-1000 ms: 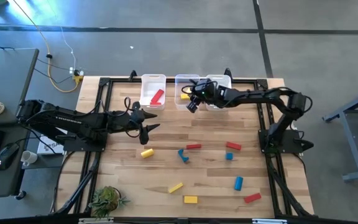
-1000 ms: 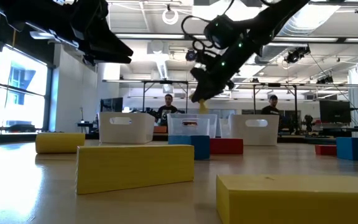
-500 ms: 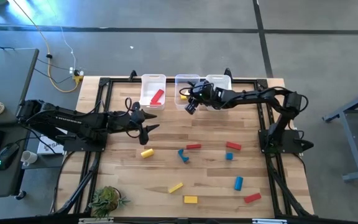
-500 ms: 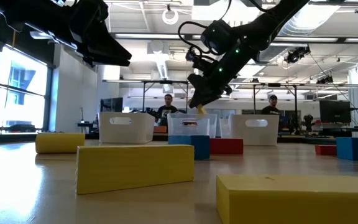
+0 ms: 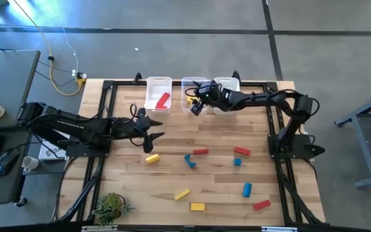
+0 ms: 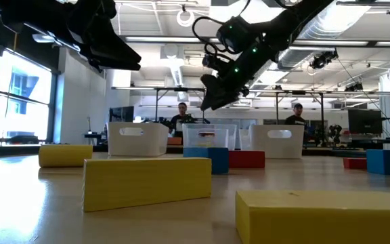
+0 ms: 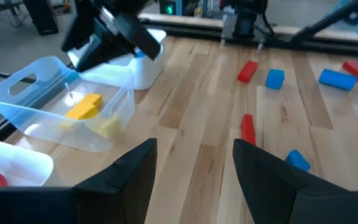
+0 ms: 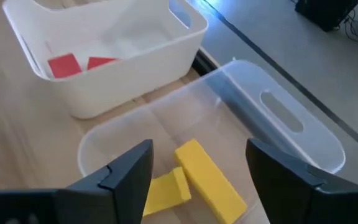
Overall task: Sort & place blocks by color
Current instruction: Put the red block into the left white bin
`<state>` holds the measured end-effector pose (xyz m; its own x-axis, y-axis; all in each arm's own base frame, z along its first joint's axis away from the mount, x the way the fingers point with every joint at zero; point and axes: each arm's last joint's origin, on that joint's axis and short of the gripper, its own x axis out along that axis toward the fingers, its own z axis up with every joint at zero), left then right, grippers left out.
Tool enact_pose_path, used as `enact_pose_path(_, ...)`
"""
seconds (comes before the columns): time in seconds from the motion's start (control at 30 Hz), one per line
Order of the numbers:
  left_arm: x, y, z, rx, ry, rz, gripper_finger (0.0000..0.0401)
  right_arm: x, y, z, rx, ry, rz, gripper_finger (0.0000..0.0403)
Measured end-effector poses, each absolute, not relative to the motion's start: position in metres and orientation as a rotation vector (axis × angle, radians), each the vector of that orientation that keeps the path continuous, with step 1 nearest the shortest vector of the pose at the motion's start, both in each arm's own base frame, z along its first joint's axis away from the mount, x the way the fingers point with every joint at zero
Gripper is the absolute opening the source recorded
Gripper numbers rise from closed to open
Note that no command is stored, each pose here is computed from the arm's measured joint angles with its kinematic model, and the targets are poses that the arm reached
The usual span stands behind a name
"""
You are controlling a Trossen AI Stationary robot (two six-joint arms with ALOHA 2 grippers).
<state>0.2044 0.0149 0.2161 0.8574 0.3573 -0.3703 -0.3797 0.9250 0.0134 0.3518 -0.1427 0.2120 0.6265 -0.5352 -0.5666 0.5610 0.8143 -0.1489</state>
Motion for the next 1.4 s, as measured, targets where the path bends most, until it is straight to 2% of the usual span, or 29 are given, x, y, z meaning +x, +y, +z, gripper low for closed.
enact_pose_path(0.13, 0.206, 0.014, 0.226, -0.043, 0.446, 0.405, 0.02, 0.357, -0.139, 0.225, 0.052, 0.684, -0.604, 0.0245)
enact_pose_path(0.3, 0.206, 0.014, 0.236, -0.044, 0.499, 0.428, 0.02, 0.36, -0.122, 0.241, 0.108, 0.834, -0.474, 0.0245)
enact_pose_path(0.53, 0.202, 0.018, 0.232, -0.041, 0.54, 0.523, 0.02, 0.363, -0.082, 0.254, 0.179, 0.978, -0.183, 0.0245)
enact_pose_path(0.97, 0.194, 0.029, 0.224, -0.229, 0.584, 0.659, 0.02, 0.355, -0.016, 0.228, -0.011, 1.141, 0.103, 0.0245)
enact_pose_path(1.4, 0.193, 0.029, 0.223, -0.252, 0.594, 0.646, 0.02, 0.347, 0.016, 0.191, -0.011, 1.129, 0.133, 0.0245)
